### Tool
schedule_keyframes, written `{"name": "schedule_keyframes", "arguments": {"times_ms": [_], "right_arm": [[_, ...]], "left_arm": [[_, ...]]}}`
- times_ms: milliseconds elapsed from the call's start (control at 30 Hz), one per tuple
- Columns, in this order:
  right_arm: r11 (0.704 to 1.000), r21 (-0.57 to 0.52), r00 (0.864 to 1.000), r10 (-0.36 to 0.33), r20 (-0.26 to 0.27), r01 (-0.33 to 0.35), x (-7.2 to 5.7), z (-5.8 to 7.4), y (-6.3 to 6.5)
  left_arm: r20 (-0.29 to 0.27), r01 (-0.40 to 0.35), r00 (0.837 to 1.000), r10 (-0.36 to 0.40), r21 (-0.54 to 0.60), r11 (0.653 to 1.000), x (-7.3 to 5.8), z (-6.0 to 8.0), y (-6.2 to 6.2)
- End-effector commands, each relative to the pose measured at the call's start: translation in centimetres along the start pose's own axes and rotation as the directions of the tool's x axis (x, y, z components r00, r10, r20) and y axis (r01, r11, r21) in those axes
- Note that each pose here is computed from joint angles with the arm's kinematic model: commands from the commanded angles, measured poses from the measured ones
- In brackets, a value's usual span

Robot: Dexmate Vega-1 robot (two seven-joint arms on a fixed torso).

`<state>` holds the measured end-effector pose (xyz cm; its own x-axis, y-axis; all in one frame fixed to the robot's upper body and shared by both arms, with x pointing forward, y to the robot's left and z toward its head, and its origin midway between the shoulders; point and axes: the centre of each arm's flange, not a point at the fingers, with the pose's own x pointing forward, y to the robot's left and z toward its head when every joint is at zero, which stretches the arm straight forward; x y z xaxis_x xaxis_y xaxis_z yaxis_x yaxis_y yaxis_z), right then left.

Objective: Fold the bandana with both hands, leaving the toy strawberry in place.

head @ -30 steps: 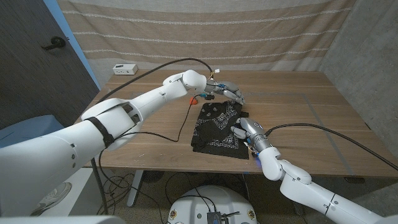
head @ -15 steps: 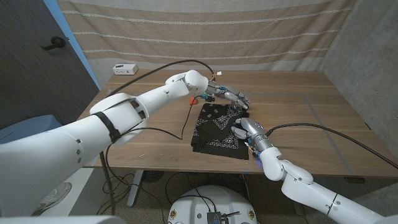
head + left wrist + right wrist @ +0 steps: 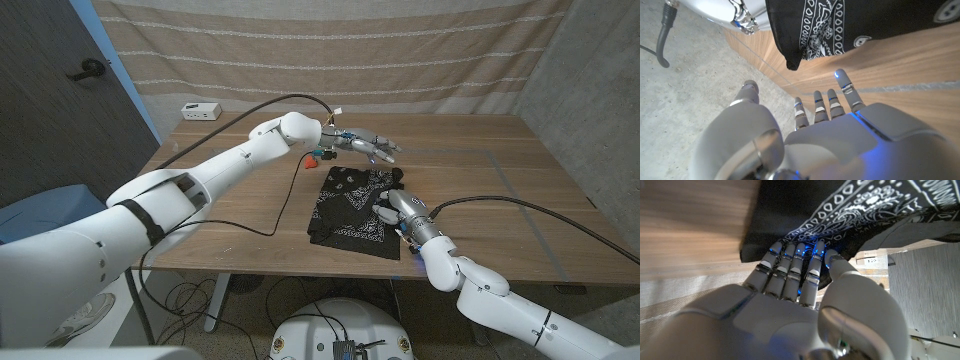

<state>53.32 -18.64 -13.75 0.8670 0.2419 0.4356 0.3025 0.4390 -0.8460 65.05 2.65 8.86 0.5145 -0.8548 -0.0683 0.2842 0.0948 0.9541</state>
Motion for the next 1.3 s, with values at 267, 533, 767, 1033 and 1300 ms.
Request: {"name": "schedule_keyframes", "arguments": {"times_ms": [267, 533, 767, 1033, 1300], "right_arm": [[0.998, -0.058, 0.999, -0.025, 0.028, 0.027, -0.3, 2.5, -3.6], [0.993, -0.087, 0.997, -0.074, 0.005, 0.074, -1.6, 3.2, -5.0], [0.977, -0.117, 0.982, -0.182, -0.043, 0.176, -3.9, 3.4, -7.0], [0.945, -0.125, 0.946, -0.313, -0.085, 0.302, -6.6, 3.5, -8.7], [0.953, -0.072, 0.950, -0.299, -0.087, 0.294, -7.9, 4.0, -7.2]], "left_arm": [[-0.090, -0.126, 0.987, 0.133, 0.076, 0.989, -7.1, 0.0, -2.4], [-0.154, -0.107, 0.981, 0.120, 0.088, 0.990, -7.7, -0.9, -3.2], [-0.190, -0.103, 0.973, 0.129, 0.141, 0.985, -7.9, -1.0, -3.6], [-0.187, -0.119, 0.969, 0.162, 0.222, 0.968, -8.3, -0.3, -4.2], [-0.055, -0.155, 0.983, 0.176, 0.276, 0.949, -8.9, 1.4, -5.7]]}}
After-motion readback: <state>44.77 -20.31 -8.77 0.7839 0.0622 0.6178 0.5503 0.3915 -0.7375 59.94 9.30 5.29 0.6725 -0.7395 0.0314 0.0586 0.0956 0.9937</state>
